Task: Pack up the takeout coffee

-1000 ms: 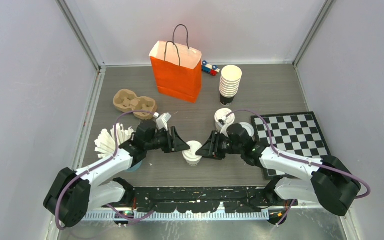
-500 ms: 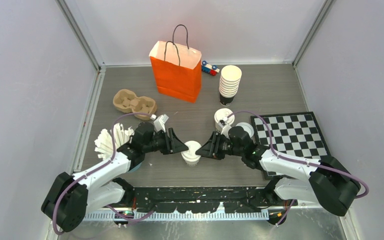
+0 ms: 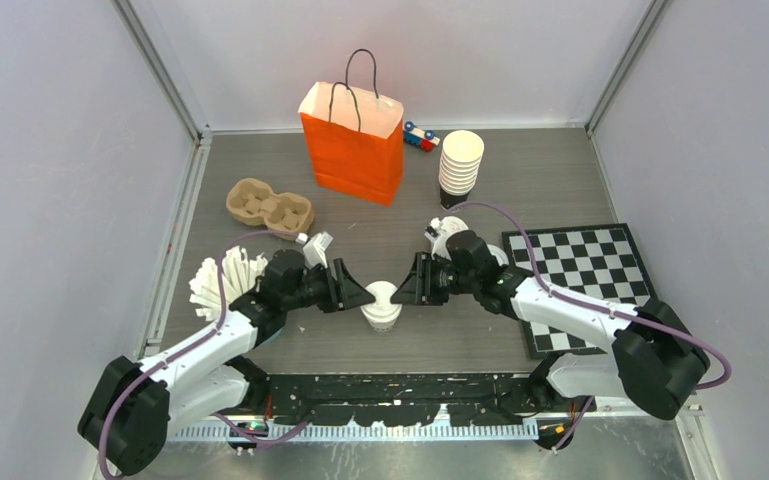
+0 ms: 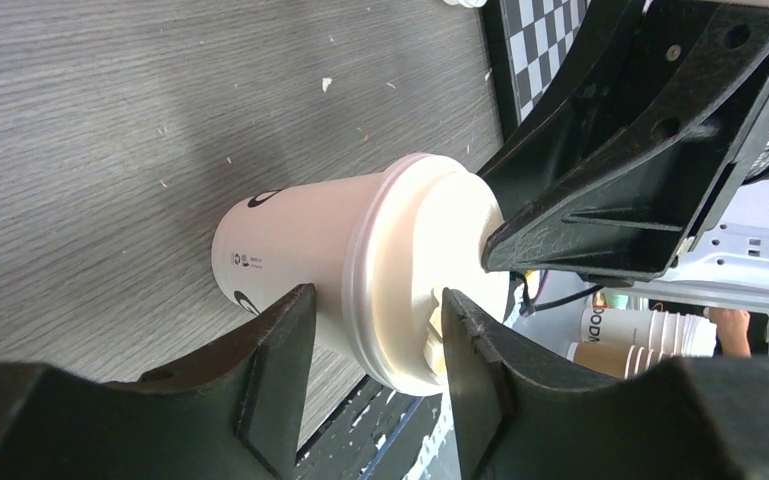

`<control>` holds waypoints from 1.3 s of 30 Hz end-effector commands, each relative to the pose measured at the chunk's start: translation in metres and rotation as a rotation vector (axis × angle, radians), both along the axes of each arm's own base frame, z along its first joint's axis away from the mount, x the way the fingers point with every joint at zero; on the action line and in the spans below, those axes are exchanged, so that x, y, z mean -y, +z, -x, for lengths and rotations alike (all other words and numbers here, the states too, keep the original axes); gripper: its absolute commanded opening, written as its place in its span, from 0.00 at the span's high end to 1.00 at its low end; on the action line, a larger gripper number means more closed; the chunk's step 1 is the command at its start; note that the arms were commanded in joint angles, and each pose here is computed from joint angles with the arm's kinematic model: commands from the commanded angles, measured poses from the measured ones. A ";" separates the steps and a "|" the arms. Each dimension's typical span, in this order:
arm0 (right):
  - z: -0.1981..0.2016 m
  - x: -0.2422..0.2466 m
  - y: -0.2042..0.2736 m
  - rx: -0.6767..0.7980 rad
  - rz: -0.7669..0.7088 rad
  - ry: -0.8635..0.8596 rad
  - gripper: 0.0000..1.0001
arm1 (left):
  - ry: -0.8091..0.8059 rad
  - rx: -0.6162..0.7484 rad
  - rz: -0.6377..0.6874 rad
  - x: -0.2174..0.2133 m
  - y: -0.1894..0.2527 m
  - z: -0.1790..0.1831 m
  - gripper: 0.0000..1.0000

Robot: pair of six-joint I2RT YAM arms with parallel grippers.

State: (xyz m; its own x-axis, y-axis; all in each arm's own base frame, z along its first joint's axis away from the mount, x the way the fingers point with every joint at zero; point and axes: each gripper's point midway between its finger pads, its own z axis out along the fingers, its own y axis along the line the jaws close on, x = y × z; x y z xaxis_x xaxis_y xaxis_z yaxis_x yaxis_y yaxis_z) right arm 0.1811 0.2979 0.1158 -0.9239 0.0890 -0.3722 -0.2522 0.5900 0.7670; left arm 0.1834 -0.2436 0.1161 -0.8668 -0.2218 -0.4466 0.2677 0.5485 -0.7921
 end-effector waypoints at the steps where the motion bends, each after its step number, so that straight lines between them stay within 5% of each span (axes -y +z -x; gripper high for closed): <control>1: 0.009 0.016 -0.029 -0.041 0.151 0.066 0.58 | -0.044 0.014 -0.004 0.005 0.006 0.002 0.48; 12: 0.008 0.012 -0.030 -0.070 0.163 0.088 0.56 | -0.048 0.037 -0.063 0.008 0.003 -0.014 0.45; 21: 0.013 0.012 0.013 -0.119 0.012 -0.069 0.27 | -0.029 0.011 -0.069 0.004 -0.010 -0.009 0.50; 39: 0.021 -0.020 0.019 -0.122 -0.070 -0.145 0.31 | -0.027 0.015 -0.060 0.007 -0.010 -0.006 0.50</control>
State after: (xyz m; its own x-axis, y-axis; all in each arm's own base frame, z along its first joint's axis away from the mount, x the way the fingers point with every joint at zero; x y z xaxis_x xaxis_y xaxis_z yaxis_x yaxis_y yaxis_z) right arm 0.1466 0.3078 0.1245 -0.9592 0.1715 -0.2247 -0.0806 0.5961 0.7989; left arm 0.1922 -0.2536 0.1141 -0.8651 -0.1692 -0.4722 0.3042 0.5715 -0.7621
